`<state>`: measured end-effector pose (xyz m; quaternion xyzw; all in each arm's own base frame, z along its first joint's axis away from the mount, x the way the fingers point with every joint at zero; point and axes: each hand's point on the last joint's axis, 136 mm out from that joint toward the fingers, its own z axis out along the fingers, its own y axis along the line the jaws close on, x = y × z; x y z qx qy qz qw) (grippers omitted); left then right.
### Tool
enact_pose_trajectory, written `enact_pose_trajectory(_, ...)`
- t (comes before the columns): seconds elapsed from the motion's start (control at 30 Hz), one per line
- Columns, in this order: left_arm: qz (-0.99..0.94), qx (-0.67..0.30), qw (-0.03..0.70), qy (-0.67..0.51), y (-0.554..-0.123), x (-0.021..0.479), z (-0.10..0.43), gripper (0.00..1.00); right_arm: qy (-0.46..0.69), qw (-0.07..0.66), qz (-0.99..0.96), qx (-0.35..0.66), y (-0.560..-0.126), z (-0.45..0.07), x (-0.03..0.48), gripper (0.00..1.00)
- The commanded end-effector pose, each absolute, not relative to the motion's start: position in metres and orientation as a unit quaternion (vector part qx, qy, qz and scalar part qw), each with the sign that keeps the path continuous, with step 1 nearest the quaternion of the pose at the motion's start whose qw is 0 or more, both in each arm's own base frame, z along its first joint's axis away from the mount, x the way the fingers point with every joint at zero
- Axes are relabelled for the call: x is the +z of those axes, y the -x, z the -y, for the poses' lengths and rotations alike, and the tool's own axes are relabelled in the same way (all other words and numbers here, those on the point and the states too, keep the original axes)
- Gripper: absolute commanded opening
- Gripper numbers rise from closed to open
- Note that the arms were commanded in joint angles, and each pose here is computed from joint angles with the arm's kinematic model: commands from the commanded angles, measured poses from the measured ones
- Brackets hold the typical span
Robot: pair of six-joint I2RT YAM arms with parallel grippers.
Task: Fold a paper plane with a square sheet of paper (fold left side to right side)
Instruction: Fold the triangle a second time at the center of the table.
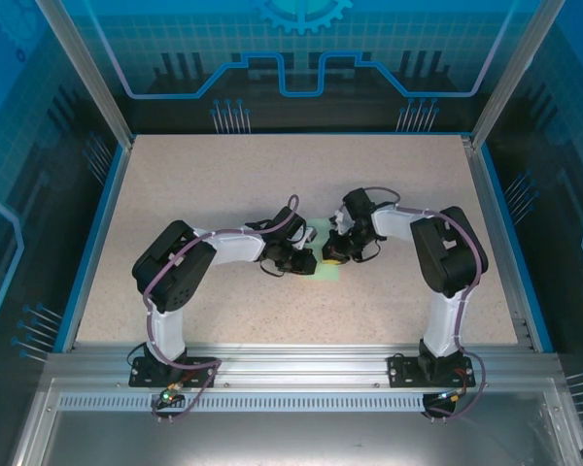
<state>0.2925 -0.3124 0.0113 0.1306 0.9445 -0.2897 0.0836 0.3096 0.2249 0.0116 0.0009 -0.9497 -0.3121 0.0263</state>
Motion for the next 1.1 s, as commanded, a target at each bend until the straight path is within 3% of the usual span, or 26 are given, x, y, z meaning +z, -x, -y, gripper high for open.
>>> enact_pose_trajectory(0.0,-0.970,-0.212,0.023,-0.116,-0.265,-0.032,0.281,0.16,0.020,0.026,0.965,-0.260,-0.321,-0.188,-0.001,0.03)
enact_pose_trajectory(0.27,-0.965,-0.229,0.034,-0.121,-0.268,-0.019,0.288,0.18,0.027,0.031,0.964,-0.262,-0.332,-0.177,-0.005,0.03)
enact_pose_trajectory(0.6,-0.926,-0.327,0.085,-0.170,-0.290,0.064,0.335,0.26,0.029,0.042,0.964,-0.260,-0.329,-0.177,-0.012,0.03)
enact_pose_trajectory(0.83,-0.927,-0.321,0.072,-0.182,-0.310,0.049,0.355,0.25,0.031,0.047,0.965,-0.255,-0.327,-0.177,-0.014,0.03)
enact_pose_trajectory(1.07,-0.935,-0.303,0.046,-0.176,-0.303,0.021,0.347,0.24,0.029,0.049,0.967,-0.248,-0.327,-0.174,-0.014,0.03)
